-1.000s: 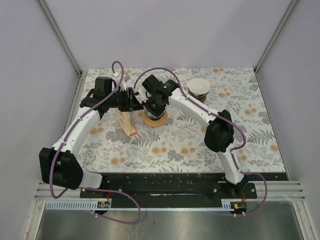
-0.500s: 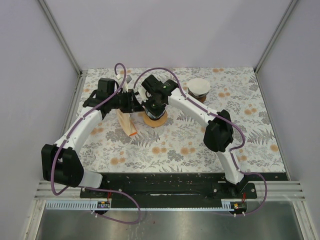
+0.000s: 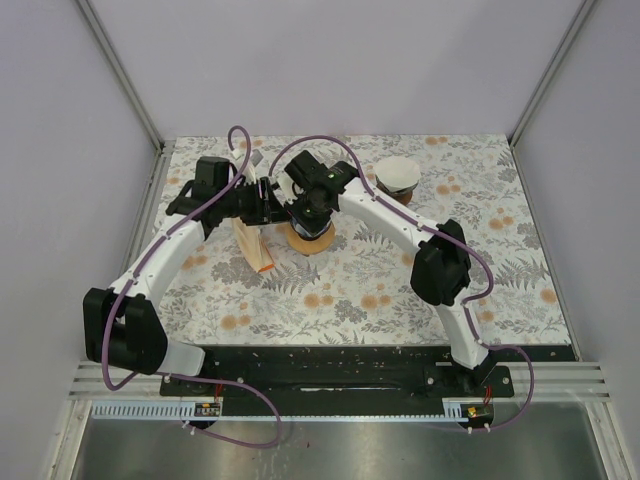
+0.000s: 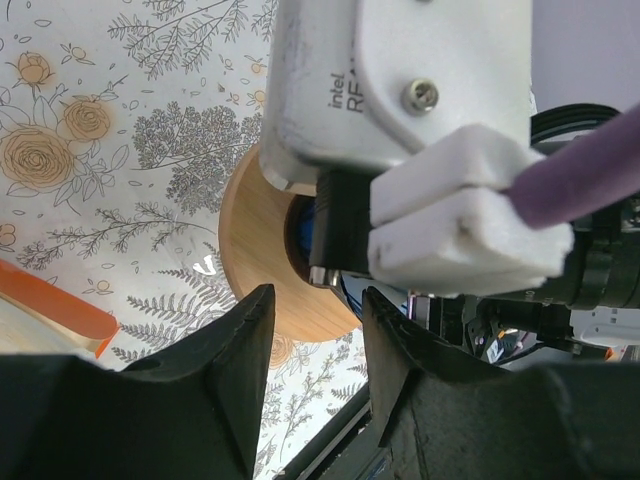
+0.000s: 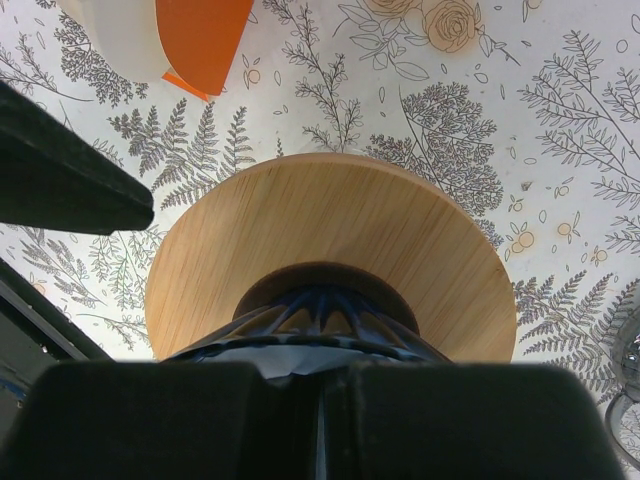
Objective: Place the coffee filter in the dripper
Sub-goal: Place the coffee filter in the coffee dripper.
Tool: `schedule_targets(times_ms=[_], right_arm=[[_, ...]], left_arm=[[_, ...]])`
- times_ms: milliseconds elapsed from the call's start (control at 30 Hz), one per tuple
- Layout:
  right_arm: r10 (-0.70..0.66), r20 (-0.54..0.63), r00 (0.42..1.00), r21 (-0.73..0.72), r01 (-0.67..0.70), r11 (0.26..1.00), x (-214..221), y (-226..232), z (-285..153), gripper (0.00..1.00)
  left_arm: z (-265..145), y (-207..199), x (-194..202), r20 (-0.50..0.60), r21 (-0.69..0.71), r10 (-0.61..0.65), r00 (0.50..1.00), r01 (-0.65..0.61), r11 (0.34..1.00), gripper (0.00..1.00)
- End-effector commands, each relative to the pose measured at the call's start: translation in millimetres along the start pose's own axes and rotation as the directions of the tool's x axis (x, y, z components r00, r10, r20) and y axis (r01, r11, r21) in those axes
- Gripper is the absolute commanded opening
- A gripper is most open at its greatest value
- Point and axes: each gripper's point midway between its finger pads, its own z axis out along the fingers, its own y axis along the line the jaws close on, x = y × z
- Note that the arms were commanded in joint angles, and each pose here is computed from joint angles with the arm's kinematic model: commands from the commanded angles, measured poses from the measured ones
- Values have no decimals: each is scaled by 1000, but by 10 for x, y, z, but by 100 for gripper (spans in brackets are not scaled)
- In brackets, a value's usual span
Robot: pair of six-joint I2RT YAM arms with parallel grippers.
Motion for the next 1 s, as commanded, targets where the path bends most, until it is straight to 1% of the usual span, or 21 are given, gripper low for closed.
schedule_targets(times_ms=[0, 133, 300, 333, 433, 467, 567, 667, 733, 967], right_arm=[[46, -239, 970, -65, -63, 996, 653, 149, 696, 0], [40, -210, 977, -59, -54, 997, 526, 140, 597, 0], [28, -193, 981, -49, -38, 998, 447, 117, 528, 0], [28, -195, 980, -49, -38, 998, 449, 117, 530, 0], [28, -198, 980, -49, -39, 998, 453, 117, 535, 0], [29, -195, 980, -47, -39, 998, 442, 114, 534, 0], [26, -193, 981, -48, -36, 998, 429, 112, 530, 0], [27, -183, 983, -47, -36, 998, 391, 114, 500, 0], [28, -180, 983, -42, -36, 998, 377, 107, 486, 0], [28, -169, 985, -34, -34, 999, 316, 97, 429, 0]], left_arm=[[-13, -174, -80, 41, 71, 33, 999, -36, 997, 44], [4, -171, -58, 28, 77, 21, 999, -23, 997, 39], [-95, -255, -146, 56, 99, 32, 998, -37, 994, 39], [-126, -272, -172, 64, 113, 27, 998, -34, 993, 39], [-232, -272, -247, 96, 133, -10, 995, -3, 991, 47], [-244, -271, -248, 101, 131, -10, 995, -3, 991, 48], [-202, -246, -190, 86, 127, -25, 996, 14, 992, 50], [-106, -244, -118, 64, 116, -15, 998, 8, 993, 50], [-44, -263, -81, 44, 121, -15, 999, 10, 993, 50], [8, -237, -65, 37, 100, -15, 999, 11, 995, 45]])
